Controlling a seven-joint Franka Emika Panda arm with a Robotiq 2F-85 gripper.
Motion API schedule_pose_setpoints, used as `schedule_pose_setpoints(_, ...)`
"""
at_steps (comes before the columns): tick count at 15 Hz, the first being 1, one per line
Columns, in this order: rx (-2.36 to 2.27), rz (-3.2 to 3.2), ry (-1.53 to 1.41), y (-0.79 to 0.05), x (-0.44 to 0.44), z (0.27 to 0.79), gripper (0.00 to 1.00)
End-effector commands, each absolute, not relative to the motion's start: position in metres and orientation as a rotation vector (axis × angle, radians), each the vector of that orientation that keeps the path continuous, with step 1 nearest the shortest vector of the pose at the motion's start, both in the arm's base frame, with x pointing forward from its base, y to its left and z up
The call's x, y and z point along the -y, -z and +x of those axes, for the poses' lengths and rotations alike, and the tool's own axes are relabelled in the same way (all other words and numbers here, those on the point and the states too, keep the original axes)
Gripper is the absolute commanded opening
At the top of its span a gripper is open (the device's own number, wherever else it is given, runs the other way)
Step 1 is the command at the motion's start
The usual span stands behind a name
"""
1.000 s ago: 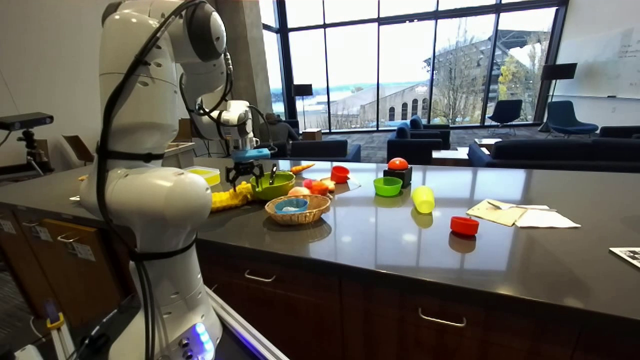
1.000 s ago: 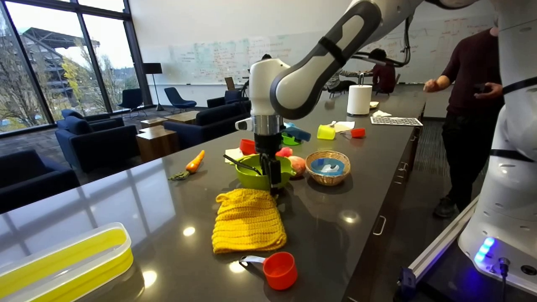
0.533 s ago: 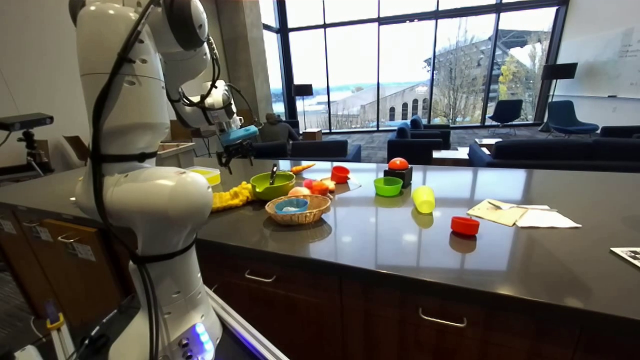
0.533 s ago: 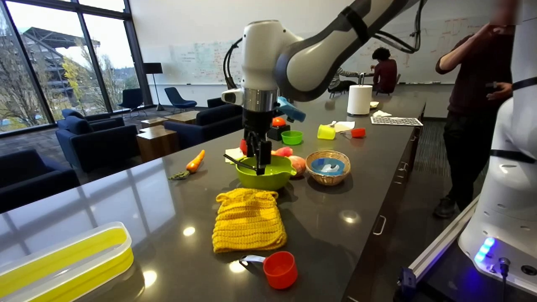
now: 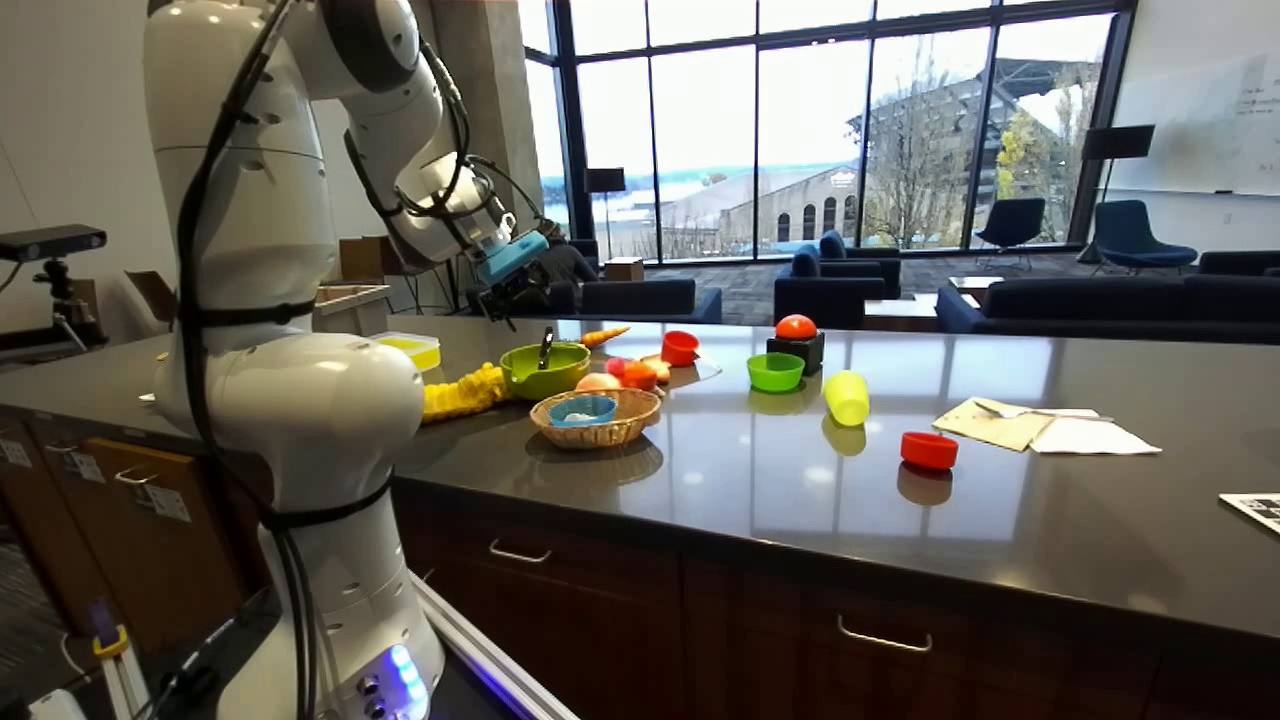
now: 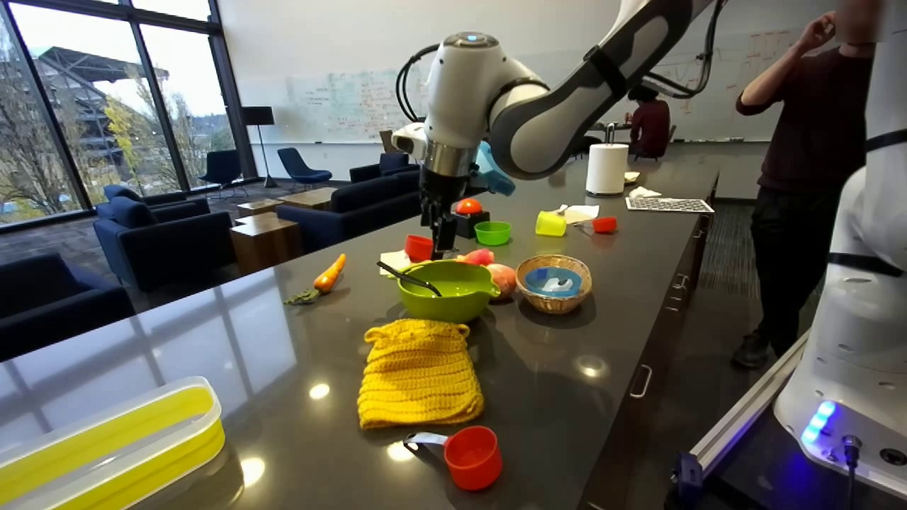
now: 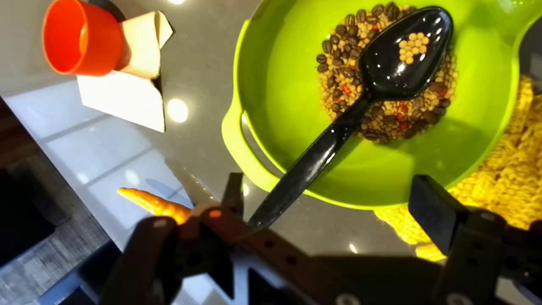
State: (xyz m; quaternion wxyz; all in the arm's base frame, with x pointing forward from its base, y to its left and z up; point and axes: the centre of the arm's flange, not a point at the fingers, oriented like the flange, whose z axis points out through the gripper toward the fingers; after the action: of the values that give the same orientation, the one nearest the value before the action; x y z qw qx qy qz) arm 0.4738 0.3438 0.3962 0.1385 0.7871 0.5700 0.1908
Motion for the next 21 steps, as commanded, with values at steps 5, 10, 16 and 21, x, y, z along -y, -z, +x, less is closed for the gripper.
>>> schedule_pose_setpoints(5,-1.766,2.535,-0.828,-0.382,-0.377,0.504,1.00)
schedule_pose_setpoints(10,-1.767,2.560,-0.885,-0.378,-0.397,0.516,1.00)
schedule_pose_setpoints(16,-1.605,2.512,-0.893,-0.378,-0.371,0.549,1.00)
schedule_pose_setpoints(21,-1.519,2.598,-0.882,-0.366,-0.362,0.564,1.00)
